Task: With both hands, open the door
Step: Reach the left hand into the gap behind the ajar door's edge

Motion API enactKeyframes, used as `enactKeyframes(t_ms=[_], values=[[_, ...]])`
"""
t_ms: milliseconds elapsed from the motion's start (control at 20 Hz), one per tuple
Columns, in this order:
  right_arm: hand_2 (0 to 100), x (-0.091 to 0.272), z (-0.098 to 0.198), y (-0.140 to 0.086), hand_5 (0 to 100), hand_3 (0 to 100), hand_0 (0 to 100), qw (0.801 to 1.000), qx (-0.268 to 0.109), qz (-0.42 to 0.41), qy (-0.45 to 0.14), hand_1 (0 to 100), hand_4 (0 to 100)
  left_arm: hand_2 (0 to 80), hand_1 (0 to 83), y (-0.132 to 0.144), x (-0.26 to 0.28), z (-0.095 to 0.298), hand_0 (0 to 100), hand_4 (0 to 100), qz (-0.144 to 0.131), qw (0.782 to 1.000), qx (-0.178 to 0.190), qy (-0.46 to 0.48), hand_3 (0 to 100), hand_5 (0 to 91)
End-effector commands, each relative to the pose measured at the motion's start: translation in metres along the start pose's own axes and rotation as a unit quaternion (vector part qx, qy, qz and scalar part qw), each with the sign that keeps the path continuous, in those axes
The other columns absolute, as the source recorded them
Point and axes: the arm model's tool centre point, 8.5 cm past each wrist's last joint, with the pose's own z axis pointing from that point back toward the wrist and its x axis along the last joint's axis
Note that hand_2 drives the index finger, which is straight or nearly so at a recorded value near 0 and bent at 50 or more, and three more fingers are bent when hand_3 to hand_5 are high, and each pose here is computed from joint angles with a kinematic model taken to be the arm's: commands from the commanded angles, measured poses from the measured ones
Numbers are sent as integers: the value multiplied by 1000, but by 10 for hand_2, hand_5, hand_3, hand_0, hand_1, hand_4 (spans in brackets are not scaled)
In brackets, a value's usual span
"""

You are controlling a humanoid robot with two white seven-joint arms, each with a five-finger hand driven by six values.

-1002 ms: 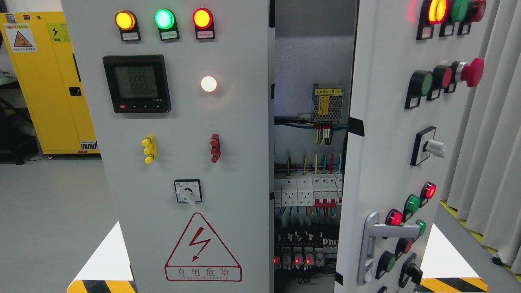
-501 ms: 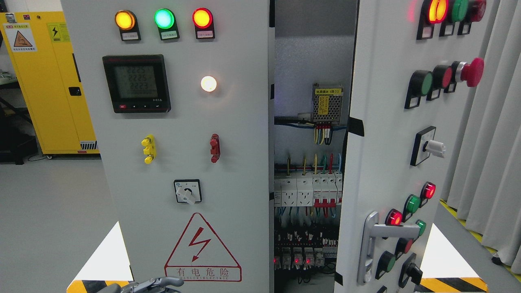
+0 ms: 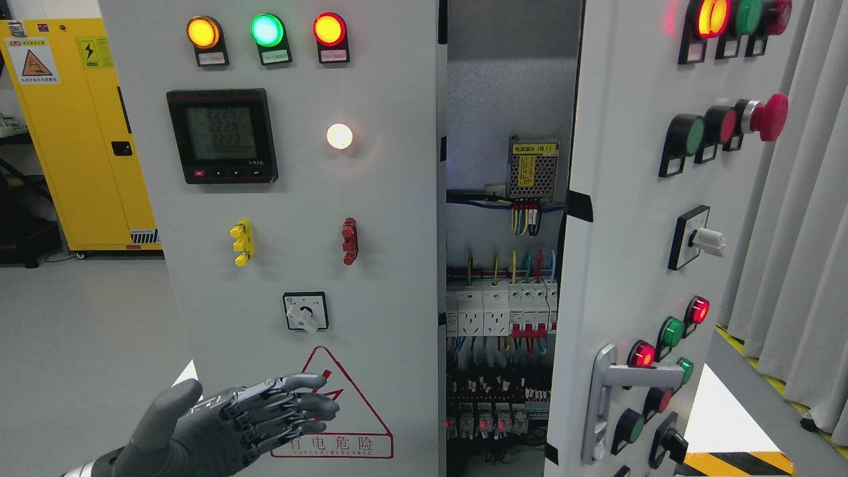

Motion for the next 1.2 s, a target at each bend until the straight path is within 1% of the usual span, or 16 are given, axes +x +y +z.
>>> enactKeyframes(t_ms=[0,50,150,200,351,501,601,752,952,1103,1153], values=[[0,-1,0,22,0,0,214,1000,17,-2,1,106,0,71,52,3,32,-21,0,95,17,998,-50,43,184,0],[0,-1,0,21,0,0,214,1000,16,-2,1,106,0,71,63,5,34,-26,0,79,15,997,-55,46,152,0],[0,-1,0,21,0,0,214,1000,16,-2,1,106,0,71,70,6,34,-43,0,67,15,996,-72,54,134,0],[0,-1,0,21,0,0,215,1000,16,-2,0,106,0,69,71,5,33,-52,0,57,17,995,-83,55,107,0],[0,-1,0,22,0,0,215,1000,17,-3,-1,107,0,65,54,5,29,-78,0,49,25,992,-104,60,75,0],[0,-1,0,22,0,0,214,1000,17,-3,-1,107,0,58,38,9,25,-108,0,45,32,990,-119,73,72,0],[0,-1,0,21,0,0,214,1000,16,-3,-1,107,0,55,3,13,25,-129,0,45,46,989,-125,69,79,0],[0,-1,0,21,0,0,214,1000,16,-3,-1,107,0,48,0,16,19,-159,0,51,70,988,-124,56,96,0],[0,-1,0,21,0,0,214,1000,16,-3,-1,107,0,52,0,13,5,-185,0,106,106,983,-137,66,157,0],[0,-1,0,21,0,0,214,1000,16,-3,-1,106,0,66,0,9,2,-207,0,117,117,980,-148,61,179,0],[0,-1,0,21,0,0,214,1000,16,-3,-1,106,0,67,0,6,5,-213,0,117,117,979,-154,59,180,0]])
